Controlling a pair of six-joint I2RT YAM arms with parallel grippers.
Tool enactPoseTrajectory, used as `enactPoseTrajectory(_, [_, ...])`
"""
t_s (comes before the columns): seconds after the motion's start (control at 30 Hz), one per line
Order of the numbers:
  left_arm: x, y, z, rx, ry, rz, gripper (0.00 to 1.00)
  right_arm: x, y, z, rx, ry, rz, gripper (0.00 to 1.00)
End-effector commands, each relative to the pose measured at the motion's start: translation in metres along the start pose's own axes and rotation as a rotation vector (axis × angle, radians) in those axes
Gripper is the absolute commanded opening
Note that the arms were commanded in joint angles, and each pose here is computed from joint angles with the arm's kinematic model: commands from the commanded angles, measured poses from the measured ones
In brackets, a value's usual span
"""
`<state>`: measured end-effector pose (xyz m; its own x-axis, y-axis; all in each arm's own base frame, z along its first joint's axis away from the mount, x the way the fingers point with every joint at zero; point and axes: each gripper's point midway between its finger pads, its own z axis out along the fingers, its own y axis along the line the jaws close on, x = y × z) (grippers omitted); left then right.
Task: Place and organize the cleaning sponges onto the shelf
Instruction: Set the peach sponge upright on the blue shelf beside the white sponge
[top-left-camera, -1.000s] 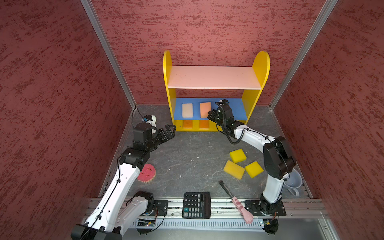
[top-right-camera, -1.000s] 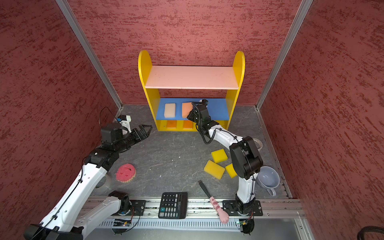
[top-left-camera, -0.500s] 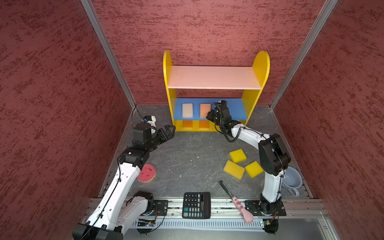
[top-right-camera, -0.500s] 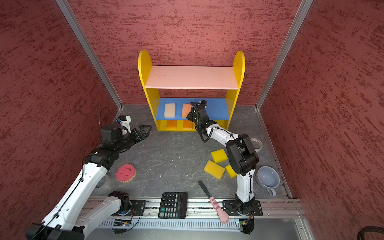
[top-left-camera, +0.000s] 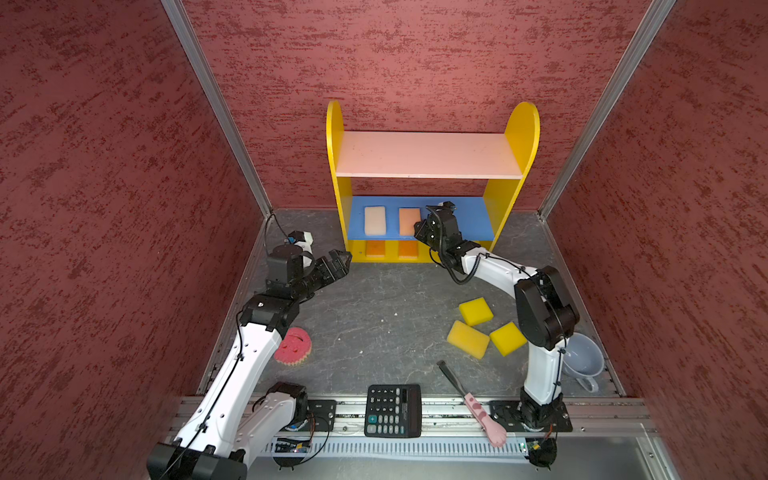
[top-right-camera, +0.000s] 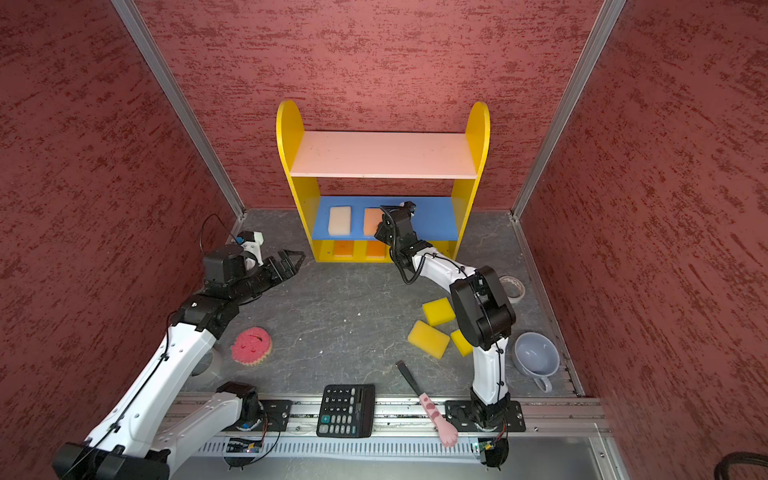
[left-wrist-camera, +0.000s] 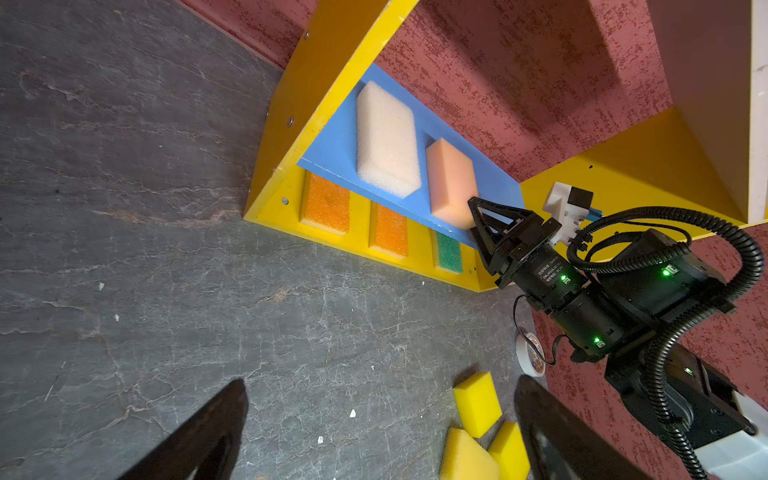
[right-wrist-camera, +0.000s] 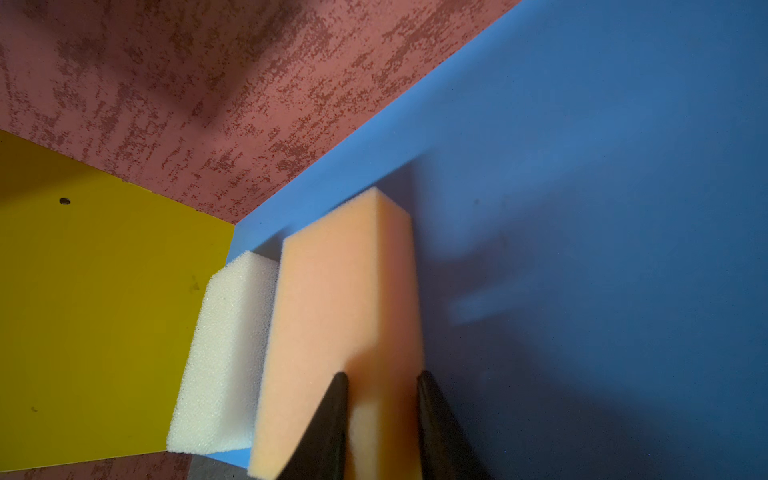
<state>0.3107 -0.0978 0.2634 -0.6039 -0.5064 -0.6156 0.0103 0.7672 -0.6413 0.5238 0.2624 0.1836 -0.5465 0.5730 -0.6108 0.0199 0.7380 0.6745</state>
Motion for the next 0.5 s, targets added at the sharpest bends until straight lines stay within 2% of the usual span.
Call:
enactPoseTrajectory(0.0, [-0.002, 0.0, -0.002, 0.011, -0.012, 0.01, 1.0, -0.009, 0.0, 0.004, 0.019, -0.033, 0.016, 0.32])
enactPoseTrajectory(0.23, [-0.002, -0.001, -0.004, 0.014, -0.011, 0.01, 0.99, -0.015, 0.003, 0.0, 0.018, -0.05, 0.017, 0.41])
enactPoseTrajectory(0.47, [-0.003, -0.002, -0.006, 0.015, -0.016, 0.011, 0.99, -0.026, 0.01, -0.007, 0.017, -0.075, -0.002, 0.45])
